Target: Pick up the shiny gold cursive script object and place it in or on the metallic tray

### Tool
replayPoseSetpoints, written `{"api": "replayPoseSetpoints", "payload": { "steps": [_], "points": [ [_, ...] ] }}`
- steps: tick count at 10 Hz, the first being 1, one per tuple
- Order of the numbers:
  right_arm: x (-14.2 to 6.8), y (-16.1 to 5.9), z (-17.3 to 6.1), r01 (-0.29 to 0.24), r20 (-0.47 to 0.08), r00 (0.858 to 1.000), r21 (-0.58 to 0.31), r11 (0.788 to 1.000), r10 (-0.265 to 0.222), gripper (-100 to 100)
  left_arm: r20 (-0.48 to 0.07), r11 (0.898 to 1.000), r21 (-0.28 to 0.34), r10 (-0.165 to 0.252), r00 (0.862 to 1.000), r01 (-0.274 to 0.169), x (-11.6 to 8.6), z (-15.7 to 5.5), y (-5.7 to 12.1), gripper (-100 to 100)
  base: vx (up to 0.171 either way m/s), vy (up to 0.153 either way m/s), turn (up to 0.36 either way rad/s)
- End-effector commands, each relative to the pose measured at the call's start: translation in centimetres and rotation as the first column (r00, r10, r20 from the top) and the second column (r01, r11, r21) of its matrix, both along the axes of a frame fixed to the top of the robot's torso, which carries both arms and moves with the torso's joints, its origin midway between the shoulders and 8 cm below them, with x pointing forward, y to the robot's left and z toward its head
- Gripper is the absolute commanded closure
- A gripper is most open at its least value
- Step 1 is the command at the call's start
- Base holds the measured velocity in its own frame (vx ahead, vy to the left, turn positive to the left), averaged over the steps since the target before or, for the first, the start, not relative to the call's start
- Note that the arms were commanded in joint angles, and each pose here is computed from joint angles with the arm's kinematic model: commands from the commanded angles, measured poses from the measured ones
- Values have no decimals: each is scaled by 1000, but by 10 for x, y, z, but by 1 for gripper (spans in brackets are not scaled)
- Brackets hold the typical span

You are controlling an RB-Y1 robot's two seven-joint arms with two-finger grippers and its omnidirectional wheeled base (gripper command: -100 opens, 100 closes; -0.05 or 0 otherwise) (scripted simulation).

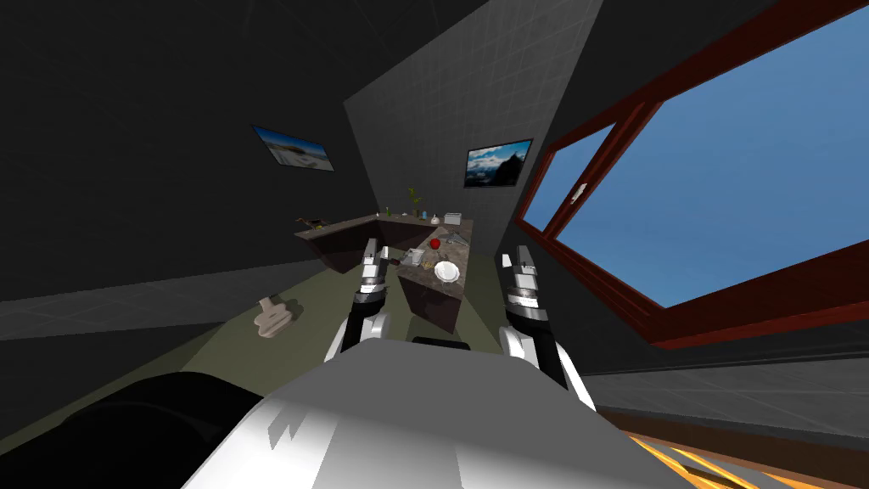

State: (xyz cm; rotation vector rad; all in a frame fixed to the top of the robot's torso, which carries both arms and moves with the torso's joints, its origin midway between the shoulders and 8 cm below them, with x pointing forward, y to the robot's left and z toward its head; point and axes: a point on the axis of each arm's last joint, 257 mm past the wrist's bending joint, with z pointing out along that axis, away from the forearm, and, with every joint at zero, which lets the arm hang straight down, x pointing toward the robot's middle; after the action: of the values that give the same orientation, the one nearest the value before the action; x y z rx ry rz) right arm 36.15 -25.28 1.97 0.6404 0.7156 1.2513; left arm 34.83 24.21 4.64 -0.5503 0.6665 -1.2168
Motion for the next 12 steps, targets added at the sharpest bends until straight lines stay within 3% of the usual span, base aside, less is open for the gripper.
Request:
{"api": "replayPoseSetpoints", "payload": {
  "steps": [1,6,12],
  "points": [
    [0,0,0,0,0,1000,0,1000,0,0,-7,999,37,-16,1000,16,3,0,-5,-100,6,5,-38],
    [0,0,0,0,0,1000,0,1000,0,0,-50,984,168,-47,998,55,31,4,-17,-100,14,19,-94],
    [0,0,0,0,0,1000,0,1000,0,0,-112,967,250,-22,994,50,73,8,-15,-100,8,28,-107]
  ]
}}
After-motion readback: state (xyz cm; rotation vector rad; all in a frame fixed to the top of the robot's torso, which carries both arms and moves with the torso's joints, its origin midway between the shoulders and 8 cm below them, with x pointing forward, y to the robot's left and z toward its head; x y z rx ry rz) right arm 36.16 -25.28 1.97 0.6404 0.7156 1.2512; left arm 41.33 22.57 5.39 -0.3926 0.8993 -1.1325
